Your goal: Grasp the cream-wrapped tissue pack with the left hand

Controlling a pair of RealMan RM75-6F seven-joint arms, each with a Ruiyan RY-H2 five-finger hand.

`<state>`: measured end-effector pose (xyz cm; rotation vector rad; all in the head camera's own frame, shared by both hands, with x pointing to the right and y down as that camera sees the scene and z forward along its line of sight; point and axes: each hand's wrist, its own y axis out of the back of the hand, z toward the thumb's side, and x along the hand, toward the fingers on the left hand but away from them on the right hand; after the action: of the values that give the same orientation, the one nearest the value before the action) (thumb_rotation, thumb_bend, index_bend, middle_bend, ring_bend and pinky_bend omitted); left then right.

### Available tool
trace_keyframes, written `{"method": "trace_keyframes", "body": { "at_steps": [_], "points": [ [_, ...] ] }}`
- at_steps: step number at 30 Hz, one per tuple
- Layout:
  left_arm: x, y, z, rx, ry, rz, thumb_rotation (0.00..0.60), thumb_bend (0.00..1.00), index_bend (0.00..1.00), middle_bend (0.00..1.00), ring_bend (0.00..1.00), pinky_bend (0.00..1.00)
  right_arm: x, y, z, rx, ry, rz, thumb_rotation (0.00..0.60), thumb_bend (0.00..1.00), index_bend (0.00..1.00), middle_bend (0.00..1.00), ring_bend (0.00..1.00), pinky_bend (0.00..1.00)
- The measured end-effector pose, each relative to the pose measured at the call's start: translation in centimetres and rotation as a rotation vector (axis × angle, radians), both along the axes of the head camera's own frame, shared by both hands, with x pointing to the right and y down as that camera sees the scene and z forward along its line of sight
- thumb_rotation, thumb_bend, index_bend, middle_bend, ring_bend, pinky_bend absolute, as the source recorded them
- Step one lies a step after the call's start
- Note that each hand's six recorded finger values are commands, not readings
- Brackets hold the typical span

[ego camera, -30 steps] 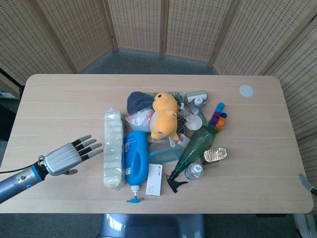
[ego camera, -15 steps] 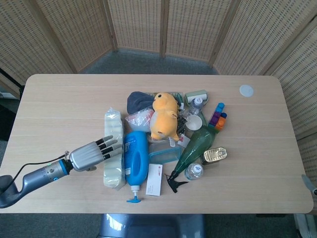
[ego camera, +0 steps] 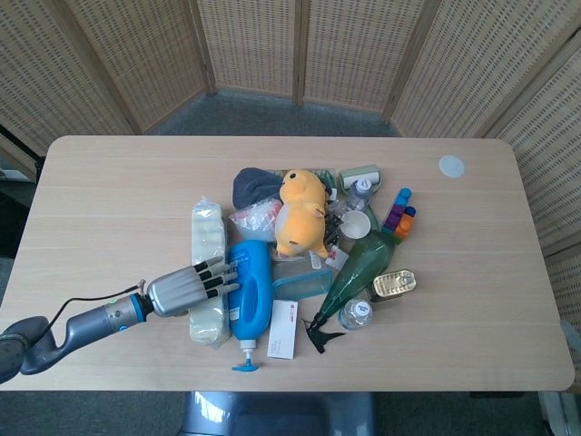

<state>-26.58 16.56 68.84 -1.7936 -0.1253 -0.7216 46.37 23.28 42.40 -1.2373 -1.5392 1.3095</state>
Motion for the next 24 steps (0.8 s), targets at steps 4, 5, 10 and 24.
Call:
{"method": "trace_keyframes", "body": {
  "at_steps": [4,5,10,24],
  "points": [
    [0.5,0.3,0.4,0.001,0.003,-0.002,0.6,0.0,0.04,0.02,0.0,0.01,0.1,0.0,-0.1,0.004,-0.006,0.004,0.505,0.0,0.0,0.0,0.0,0.0],
    [0.5,0.3,0.4,0.005,0.006,-0.001,0.6,0.0,0.1,0.06,0.0,0.04,0.1,0.0,-0.1,0.004,-0.007,0.004,0.504,0.0,0.0,0.0,0.0,0.0],
    [0.8,0.3,0.3,0.047,0.02,0.013,0.6,0.0,0.57,0.56,0.34,0.47,0.0,0.0,-0.1,0.001,-0.01,-0.001,0.504,0.0,0.0,0.0,0.0,0.0],
    [1.0,-1.0,-1.0,0.134,0.092,-0.038,0.6,0.0,0.84,0.83,0.59,0.67,-0.1,0.1,-0.1,0.0,-0.011,0.001,0.504,0.0,0.0,0.0,0.0,0.0]
  ]
}}
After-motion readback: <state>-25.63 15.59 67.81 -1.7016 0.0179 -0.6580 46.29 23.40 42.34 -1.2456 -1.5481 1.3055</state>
